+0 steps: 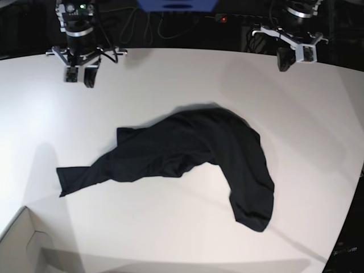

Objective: Layout the t-shirt on the table in an organized manner, then fold the t-shirt properly
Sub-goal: 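Lower the right gripper onto the black shirt's sleeve end and grasp it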

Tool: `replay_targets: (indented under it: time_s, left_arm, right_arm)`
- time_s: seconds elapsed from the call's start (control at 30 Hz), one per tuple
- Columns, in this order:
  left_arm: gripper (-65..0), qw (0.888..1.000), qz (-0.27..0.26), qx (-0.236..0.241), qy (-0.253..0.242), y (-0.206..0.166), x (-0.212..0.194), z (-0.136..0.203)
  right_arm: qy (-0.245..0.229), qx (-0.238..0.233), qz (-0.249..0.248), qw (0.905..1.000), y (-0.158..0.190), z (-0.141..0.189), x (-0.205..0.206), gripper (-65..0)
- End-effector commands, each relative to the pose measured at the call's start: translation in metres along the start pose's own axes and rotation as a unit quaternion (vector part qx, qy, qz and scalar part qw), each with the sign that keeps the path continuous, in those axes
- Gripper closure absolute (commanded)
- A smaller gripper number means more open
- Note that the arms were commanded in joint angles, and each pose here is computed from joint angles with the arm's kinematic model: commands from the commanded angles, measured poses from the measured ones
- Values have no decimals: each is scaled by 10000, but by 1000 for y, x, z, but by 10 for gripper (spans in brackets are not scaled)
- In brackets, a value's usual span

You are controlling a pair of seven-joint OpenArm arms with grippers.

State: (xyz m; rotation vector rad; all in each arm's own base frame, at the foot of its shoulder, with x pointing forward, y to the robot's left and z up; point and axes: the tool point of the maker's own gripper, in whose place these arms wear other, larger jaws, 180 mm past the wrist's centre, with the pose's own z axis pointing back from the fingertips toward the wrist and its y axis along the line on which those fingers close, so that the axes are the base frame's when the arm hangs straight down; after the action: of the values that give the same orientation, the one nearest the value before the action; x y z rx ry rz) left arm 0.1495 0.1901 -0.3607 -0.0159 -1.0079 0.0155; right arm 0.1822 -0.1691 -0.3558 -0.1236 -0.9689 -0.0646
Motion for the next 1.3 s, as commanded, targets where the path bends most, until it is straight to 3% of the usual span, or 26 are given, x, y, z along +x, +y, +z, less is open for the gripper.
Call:
replay_targets:
  time_s: [0.0,0.2,0.37,0.47,0.67,0.77,1.0,1.27]
  left_arm:
    - [-6,9998,-35,-6,-174,0,10,2]
    - [-35,9998,-34,-20,-180,0,10,2]
    - [-236,9993,-39,-40,-360,-3,23,1]
    - [-316,9989,-40,-63,-455,-5,31,2]
    - [-321,9990,-33,-60,-447,-5,30,3]
    - [-321,9990,-33,-60,-440,-5,30,3]
    - [-321,9992,-32,-55,-394,-5,26,4]
    - [-321,9993,-24,-44,-364,-4,24,5]
  right_arm:
    - [-240,-21,13,9997,-2,1,13,-57]
    - [-451,416,-25,9981,30,-5,28,-256]
    - [-710,917,205,9930,59,-9,46,-319]
    - [-997,1174,406,9872,73,-15,66,-324]
    - [-1396,1250,662,9801,78,-30,105,-327]
    - [-1053,1142,775,9848,75,-52,111,-329]
    - [-526,921,945,9899,68,-106,116,-413]
    - [-285,1247,1567,9793,73,-144,118,-412]
